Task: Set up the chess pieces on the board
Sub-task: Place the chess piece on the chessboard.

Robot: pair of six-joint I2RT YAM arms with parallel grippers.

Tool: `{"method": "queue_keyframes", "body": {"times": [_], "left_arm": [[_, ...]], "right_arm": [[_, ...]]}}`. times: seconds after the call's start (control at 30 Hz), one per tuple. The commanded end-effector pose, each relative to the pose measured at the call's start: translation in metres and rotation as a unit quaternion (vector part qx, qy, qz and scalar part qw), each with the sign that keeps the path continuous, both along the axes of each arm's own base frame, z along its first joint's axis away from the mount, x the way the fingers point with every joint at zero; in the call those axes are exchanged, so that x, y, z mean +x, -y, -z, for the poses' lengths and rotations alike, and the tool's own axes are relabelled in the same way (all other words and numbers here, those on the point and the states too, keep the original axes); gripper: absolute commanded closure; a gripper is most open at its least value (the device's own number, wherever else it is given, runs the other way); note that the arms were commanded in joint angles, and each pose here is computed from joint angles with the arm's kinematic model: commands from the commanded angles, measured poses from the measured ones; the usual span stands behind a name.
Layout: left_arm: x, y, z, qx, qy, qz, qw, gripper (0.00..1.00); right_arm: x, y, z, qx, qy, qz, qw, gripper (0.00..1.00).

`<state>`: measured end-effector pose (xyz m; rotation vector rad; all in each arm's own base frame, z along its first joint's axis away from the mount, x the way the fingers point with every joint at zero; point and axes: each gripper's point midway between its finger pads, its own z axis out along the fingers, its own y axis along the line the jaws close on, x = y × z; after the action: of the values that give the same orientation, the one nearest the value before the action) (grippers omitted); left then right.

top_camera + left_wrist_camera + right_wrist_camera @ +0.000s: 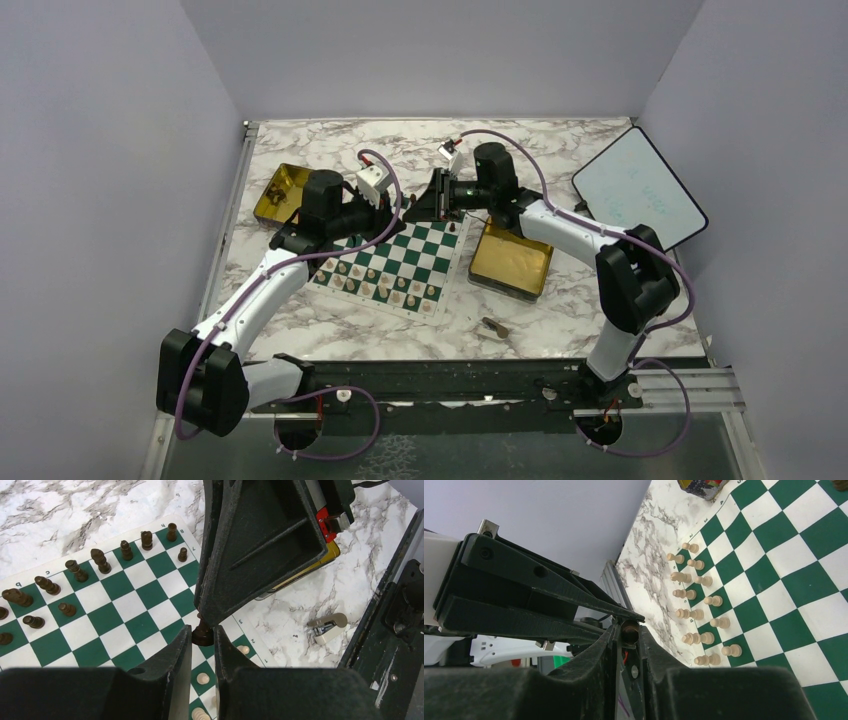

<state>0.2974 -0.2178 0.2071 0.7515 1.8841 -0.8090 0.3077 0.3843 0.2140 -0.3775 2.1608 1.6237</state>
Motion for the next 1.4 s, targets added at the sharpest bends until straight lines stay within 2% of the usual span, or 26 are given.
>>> {"method": "queue_keyframes", "body": {"times": [0.0, 0.13, 0.4, 0.47, 0.6, 0.77, 0.97, 1.17, 1.37], "left_arm": [[0.002, 0.0, -0.009, -0.001, 0.028, -0.001, 1.0, 0.87], [0.003, -0.001, -0.008, 0.0, 0.027, -0.004, 1.0, 0.85], [0.005, -0.002, -0.006, -0.003, 0.017, -0.016, 1.0, 0.5], [0.005, -0.003, -0.008, -0.003, 0.018, -0.018, 1.0, 0.46], [0.001, -0.006, -0.007, -0.005, 0.0, -0.033, 0.999, 0.42], [-0.01, -0.018, -0.004, 0.007, -0.016, -0.059, 0.998, 0.4], [-0.015, -0.048, -0.017, 0.024, 0.033, -0.129, 0.991, 0.38], [-0.014, -0.074, -0.029, 0.04, 0.078, -0.191, 0.978, 0.35], [-0.014, -0.08, -0.036, 0.039, 0.091, -0.204, 0.974, 0.35]], "right_arm": [[-0.006, -0.002, -0.01, 0.016, 0.015, -0.013, 1.0, 0.78], [-0.005, -0.002, -0.011, 0.017, 0.019, -0.007, 1.0, 0.83], [0.003, 0.002, -0.016, 0.011, 0.041, 0.02, 0.999, 0.86], [0.011, 0.006, -0.015, -0.001, 0.052, 0.038, 0.998, 0.86], [0.029, 0.015, -0.011, -0.034, 0.079, 0.082, 0.993, 0.86], [0.06, 0.034, 0.005, -0.115, 0.13, 0.147, 0.974, 0.86], [0.093, 0.059, 0.036, -0.221, 0.17, 0.2, 0.939, 0.86], [0.115, 0.069, 0.057, -0.296, 0.199, 0.219, 0.908, 0.86], [0.124, 0.07, 0.082, -0.358, 0.22, 0.222, 0.88, 0.86]]}}
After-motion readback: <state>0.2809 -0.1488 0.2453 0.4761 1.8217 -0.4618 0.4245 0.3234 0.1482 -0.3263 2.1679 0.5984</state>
